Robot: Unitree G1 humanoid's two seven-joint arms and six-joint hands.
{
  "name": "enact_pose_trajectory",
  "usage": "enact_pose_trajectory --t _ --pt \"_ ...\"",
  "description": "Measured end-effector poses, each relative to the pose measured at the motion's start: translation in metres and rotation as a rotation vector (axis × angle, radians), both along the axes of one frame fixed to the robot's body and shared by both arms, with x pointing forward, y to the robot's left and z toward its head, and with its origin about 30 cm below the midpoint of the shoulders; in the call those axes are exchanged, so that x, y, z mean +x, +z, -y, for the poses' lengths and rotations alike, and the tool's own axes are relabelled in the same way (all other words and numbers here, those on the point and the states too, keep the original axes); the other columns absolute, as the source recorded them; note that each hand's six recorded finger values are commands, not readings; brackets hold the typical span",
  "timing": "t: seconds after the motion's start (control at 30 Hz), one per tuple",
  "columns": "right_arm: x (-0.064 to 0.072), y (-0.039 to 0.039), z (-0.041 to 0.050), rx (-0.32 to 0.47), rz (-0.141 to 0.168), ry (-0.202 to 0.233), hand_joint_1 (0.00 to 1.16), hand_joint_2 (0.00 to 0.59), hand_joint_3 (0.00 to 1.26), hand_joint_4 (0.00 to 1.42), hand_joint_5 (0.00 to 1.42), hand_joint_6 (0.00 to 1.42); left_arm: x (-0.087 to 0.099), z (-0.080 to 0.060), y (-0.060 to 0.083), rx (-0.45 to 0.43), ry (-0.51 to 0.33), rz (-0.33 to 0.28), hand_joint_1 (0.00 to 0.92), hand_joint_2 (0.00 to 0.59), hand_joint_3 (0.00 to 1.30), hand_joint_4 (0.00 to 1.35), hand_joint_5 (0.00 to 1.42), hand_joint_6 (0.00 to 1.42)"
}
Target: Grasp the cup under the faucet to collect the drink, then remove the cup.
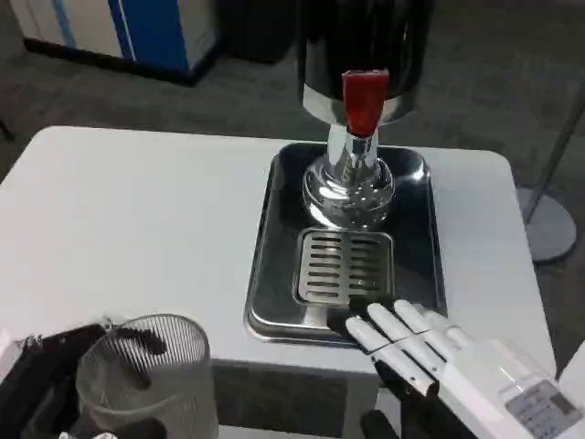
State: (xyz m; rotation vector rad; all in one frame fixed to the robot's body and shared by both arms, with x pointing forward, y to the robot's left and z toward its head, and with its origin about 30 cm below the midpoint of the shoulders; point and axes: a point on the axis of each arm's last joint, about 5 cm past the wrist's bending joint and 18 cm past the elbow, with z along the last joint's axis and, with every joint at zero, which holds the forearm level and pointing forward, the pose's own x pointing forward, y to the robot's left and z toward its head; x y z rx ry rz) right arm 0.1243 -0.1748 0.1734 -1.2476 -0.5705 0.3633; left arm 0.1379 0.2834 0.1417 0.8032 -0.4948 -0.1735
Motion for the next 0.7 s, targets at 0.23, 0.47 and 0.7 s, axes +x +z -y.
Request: enact_pose_trajectory --t 0.23,0.47,0.7 --pt "0.0000 0.0000 0.0000 0.002 0.000 -0.002 0.00 0.540 0.05 0.00 0.00 0.05 0.0000 -0.0001 0.0001 0.000 0.000 0.000 0.362 0.142 0.94 1.14 1.35 1.42" --pt "0.0000 -0.0002 -0.0003 0.007 0.000 -0.003 0.00 0.540 0.05 0.00 0.00 0.05 0.0006 0.0000 0.0004 0.000 0.000 0.003 0.362 0.142 0.94 1.14 1.35 1.42" --pt "0.0001 -0.0006 -0.0012 0.020 0.001 -0.008 0.00 0.547 0.04 0.00 0.00 0.05 0.0011 0.0000 0.0006 0.000 0.000 0.004 0.362 0.142 0.94 1.14 1.35 1.42"
